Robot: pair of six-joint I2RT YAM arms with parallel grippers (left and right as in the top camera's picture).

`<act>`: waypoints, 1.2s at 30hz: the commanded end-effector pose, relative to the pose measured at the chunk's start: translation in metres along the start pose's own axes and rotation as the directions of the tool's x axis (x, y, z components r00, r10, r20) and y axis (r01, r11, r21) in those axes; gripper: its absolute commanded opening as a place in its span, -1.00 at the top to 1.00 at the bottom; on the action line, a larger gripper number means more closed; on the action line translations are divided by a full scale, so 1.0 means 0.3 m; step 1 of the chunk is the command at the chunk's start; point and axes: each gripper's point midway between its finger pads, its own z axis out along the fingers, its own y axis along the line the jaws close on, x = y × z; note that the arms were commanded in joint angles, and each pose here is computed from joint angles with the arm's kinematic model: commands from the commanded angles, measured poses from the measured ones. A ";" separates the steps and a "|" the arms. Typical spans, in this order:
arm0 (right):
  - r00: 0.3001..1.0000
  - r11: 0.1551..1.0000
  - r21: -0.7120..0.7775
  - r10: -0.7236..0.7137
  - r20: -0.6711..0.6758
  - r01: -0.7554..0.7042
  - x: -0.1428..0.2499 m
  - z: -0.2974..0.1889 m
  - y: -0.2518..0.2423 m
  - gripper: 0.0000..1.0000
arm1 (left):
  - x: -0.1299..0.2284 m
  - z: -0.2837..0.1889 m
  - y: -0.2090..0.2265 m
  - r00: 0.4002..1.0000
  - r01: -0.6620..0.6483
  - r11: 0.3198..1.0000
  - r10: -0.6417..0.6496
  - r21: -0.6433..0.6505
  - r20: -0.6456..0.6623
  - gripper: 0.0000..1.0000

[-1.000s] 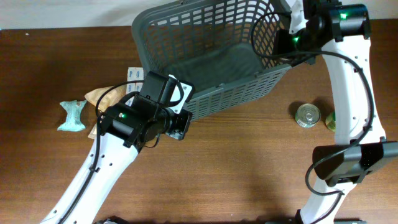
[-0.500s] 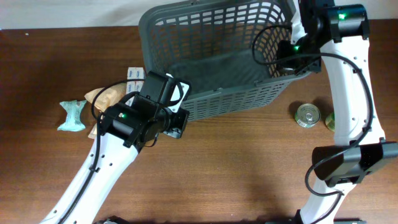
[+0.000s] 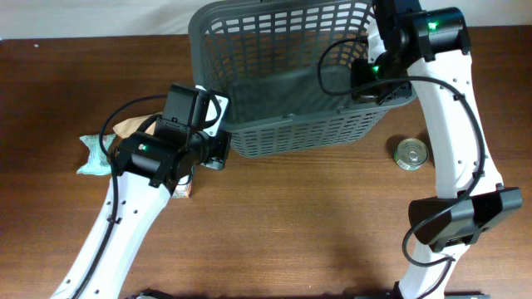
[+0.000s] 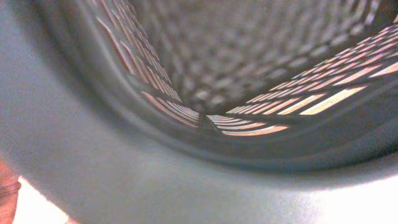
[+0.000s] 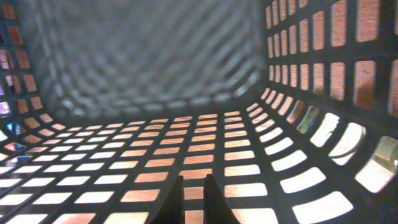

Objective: Pack container
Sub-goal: 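Drag the grey basket with both grippers to reposition it on the table, then release the basket and withdraw the right gripper to the right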

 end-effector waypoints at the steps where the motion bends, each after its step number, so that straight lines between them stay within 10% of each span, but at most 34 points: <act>1: 1.000 0.999 0.032 -0.002 0.031 0.001 0.001 -0.038 -0.015 0.92 | -0.001 0.027 -0.008 0.999 -0.034 0.999 0.034 0.021 -0.008 0.97; 24: 0.994 0.998 0.029 -0.055 0.099 0.052 -0.036 -0.082 -0.007 0.92 | -0.064 0.090 0.115 0.999 0.044 0.999 -0.044 -0.007 0.009 0.94; 31: 0.883 0.995 0.009 -0.090 0.461 0.096 -0.123 -0.466 0.031 0.38 | -0.125 -0.144 0.217 0.992 0.086 0.986 -0.072 -0.140 0.108 -0.10; 36: 0.752 0.997 0.076 -0.033 0.659 -0.023 -0.044 -0.758 -0.060 -0.03 | -0.139 -0.327 0.274 0.971 0.137 0.970 -0.091 -0.201 0.219 -0.46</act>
